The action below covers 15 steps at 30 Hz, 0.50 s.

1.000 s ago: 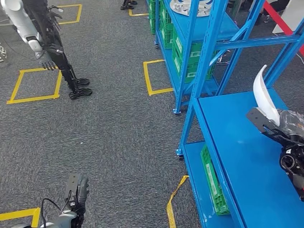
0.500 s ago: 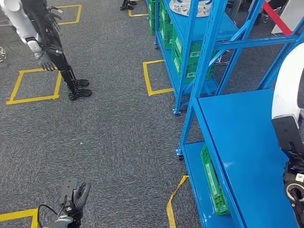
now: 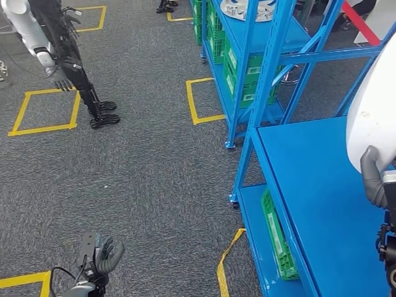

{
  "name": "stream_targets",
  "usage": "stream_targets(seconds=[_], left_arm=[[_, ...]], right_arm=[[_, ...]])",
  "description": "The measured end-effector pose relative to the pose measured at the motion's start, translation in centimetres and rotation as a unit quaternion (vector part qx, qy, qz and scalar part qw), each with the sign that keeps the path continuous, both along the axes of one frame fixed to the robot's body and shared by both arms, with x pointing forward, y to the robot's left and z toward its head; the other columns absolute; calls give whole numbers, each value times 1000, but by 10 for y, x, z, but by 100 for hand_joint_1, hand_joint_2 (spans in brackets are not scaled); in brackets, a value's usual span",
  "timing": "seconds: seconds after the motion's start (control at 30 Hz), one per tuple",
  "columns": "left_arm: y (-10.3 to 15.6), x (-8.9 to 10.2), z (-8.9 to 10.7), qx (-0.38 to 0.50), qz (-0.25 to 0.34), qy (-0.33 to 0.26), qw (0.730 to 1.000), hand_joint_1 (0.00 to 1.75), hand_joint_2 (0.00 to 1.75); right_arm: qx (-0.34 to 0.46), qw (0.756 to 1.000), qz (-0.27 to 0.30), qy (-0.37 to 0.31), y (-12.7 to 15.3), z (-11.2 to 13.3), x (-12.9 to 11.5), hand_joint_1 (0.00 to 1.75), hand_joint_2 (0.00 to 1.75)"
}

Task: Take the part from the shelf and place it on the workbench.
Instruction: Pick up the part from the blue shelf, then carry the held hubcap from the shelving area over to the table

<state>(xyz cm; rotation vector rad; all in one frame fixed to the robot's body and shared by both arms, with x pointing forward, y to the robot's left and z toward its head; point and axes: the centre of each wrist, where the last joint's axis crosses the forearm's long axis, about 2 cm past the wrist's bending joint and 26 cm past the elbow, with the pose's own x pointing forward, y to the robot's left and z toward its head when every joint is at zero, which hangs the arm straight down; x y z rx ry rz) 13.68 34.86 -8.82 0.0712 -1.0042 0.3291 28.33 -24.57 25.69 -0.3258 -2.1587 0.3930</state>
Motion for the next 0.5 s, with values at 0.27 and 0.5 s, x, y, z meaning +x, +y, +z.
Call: stream_targets(seconds=[0.27,0.5], left_arm=[[0,0,0,-5,0,-2,1000,0,175],[0,1,0,8,4,-1,1000,0,175]], right_arm=[[26,997,46,-48,7,30,-17,175,175],[49,994,77,-61,10,37,-22,175,175]])
